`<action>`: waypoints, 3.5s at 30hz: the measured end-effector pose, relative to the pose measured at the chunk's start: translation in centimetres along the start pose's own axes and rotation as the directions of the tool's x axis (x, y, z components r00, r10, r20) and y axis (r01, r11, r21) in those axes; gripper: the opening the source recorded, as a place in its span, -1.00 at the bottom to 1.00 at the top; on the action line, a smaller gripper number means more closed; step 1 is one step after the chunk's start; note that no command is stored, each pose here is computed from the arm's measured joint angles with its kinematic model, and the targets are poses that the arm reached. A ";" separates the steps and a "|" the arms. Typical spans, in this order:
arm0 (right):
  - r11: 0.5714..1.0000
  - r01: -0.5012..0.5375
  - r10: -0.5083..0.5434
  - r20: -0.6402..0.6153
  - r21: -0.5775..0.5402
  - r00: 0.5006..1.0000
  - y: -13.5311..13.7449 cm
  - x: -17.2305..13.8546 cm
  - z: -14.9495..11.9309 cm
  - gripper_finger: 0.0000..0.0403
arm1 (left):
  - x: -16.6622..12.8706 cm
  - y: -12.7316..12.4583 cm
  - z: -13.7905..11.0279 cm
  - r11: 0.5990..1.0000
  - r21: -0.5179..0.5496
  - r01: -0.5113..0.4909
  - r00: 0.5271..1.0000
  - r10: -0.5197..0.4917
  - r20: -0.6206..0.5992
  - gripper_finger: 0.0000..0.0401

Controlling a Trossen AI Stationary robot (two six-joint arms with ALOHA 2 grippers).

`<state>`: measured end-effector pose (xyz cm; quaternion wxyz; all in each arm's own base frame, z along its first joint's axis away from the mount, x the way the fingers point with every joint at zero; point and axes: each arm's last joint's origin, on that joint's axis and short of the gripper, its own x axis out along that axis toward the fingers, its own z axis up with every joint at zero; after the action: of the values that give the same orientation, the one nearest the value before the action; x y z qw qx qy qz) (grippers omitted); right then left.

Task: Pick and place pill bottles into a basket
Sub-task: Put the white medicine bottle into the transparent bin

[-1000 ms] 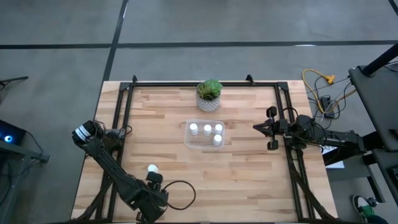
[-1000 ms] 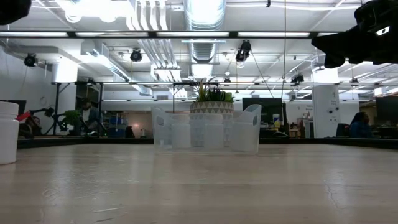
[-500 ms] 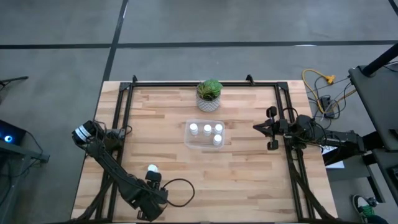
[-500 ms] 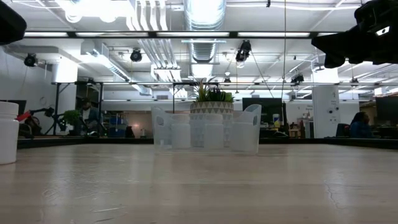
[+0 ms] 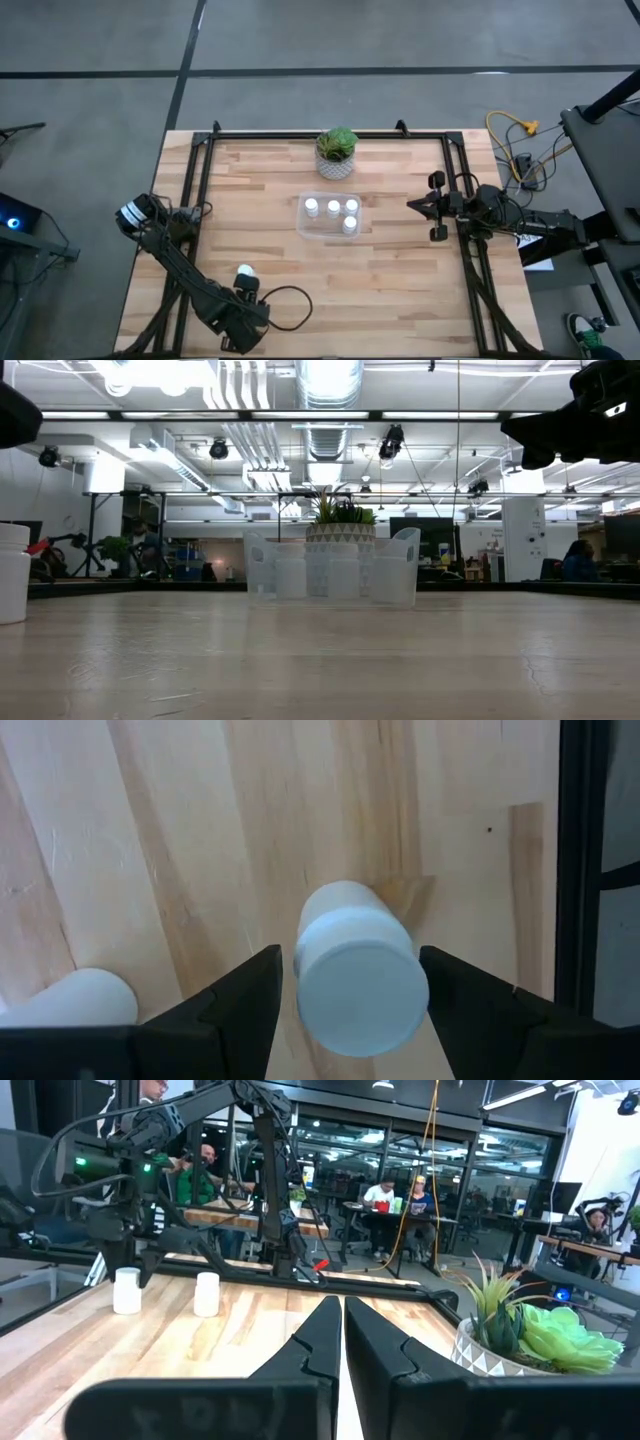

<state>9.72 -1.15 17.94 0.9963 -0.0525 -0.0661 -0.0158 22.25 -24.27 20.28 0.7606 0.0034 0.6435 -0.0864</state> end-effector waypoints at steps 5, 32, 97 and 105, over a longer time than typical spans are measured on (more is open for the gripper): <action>1.000 0.000 0.000 0.000 0.000 1.000 0.0 0.0 0.0 -0.96 | 0.2 0.0 0.0 1.000 0.000 0.007 1.000 -0.007 0.010 0.09; 1.000 0.000 0.000 0.000 0.000 1.000 0.0 0.0 0.0 -0.96 | 0.2 0.0 0.1 1.000 0.005 -0.013 0.999 0.013 0.033 -0.07; 1.000 0.000 0.000 0.000 0.000 1.000 0.0 0.0 0.0 -0.96 | -9.9 20.8 13.3 0.906 0.296 -0.303 0.928 0.210 0.307 -0.29; 1.000 0.000 0.000 -0.009 0.001 1.000 0.0 0.1 -0.1 -0.96 | -8.8 22.9 15.3 0.900 0.305 -0.312 0.933 0.230 0.276 -0.29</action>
<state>9.78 -1.16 17.88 0.9966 -0.0518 -0.0616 -0.0160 38.96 -2.39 29.09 0.8229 0.2161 0.5176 -0.0902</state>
